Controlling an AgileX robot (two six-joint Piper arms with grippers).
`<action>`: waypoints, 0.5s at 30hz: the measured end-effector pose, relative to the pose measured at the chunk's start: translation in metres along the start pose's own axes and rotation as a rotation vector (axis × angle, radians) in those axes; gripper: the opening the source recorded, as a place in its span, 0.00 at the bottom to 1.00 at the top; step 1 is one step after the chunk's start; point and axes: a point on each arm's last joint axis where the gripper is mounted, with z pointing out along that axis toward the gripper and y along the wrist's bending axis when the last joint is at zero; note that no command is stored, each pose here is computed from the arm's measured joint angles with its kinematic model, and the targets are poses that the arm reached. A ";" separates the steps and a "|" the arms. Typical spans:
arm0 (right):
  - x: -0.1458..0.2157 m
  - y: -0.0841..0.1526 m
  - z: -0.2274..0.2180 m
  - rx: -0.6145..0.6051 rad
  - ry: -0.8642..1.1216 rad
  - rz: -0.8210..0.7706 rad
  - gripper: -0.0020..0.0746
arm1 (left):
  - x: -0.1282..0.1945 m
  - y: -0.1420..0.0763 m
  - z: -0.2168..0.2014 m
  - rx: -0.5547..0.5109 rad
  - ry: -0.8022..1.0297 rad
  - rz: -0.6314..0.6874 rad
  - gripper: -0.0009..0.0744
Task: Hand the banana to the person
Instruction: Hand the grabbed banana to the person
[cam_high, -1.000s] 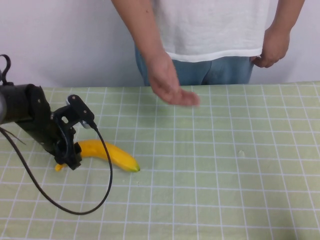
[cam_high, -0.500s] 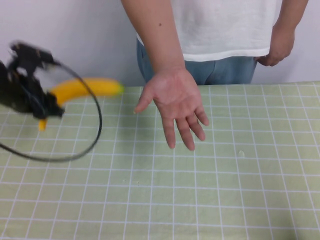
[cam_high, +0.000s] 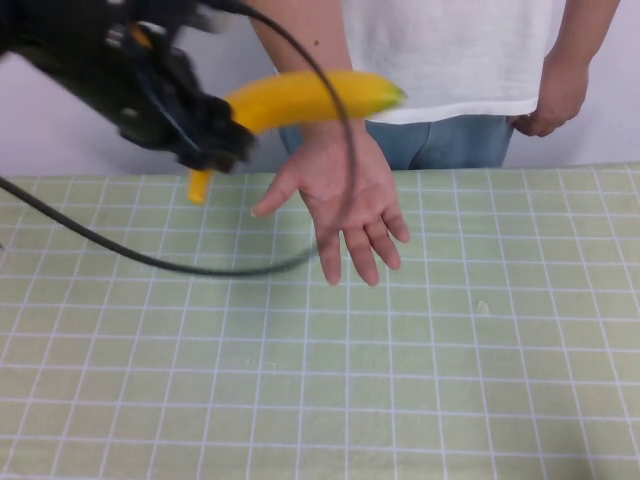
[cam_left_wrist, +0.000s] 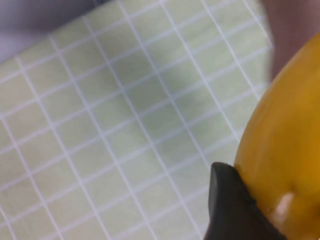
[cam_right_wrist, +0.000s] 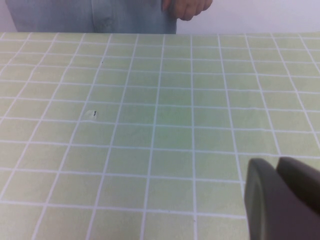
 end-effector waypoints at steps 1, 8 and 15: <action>0.000 0.000 0.000 0.000 0.000 0.000 0.02 | -0.001 -0.008 0.000 -0.003 0.011 0.000 0.37; 0.000 0.000 0.000 0.000 0.000 0.000 0.02 | 0.000 -0.042 0.031 0.010 0.144 -0.039 0.37; 0.000 0.000 0.000 0.000 0.000 0.000 0.02 | 0.004 -0.043 0.073 0.017 0.239 -0.049 0.40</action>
